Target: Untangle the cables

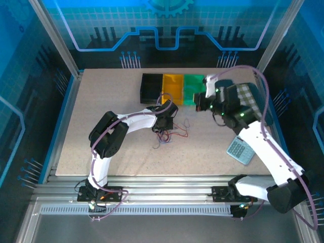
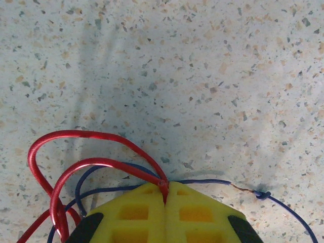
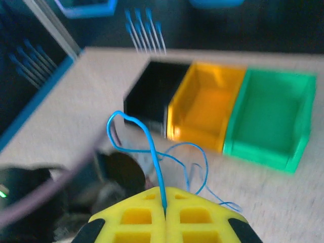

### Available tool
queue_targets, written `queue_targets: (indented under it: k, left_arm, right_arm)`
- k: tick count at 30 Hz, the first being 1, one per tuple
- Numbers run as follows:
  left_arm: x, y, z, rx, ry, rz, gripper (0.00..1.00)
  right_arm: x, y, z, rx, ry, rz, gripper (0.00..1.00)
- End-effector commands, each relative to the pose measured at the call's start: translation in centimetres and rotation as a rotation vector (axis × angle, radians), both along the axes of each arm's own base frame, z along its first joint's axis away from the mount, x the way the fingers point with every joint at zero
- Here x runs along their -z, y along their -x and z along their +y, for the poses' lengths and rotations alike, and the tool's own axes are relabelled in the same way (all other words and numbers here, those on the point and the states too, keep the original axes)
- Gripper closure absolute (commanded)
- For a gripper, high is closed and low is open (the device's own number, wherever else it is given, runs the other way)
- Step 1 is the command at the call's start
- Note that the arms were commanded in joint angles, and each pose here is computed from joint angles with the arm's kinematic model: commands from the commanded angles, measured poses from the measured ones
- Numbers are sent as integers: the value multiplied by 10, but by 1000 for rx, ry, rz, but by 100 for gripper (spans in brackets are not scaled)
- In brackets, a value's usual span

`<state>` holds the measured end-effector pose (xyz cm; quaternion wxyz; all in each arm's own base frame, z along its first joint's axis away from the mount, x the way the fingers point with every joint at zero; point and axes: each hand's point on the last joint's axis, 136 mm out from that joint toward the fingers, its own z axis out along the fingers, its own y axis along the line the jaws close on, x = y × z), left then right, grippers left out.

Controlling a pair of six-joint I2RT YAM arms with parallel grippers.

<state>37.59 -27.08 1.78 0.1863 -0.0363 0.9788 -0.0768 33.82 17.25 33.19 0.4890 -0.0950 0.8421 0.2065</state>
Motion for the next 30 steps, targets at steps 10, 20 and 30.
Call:
queue_targets:
  k: [10, 20, 30]
  left_arm:
    - [39, 26, 38, -33, -157, 133, 100]
    - [38, 26, 40, -39, -153, 126, 100]
    - [38, 27, 43, -28, -170, 130, 100]
  right_arm:
    - [-157, 6, -29, 71, 18, -381, 95]
    - [-122, -13, -31, 103, 29, -262, 96]
    - [-29, -12, -59, 240, 91, -62, 96]
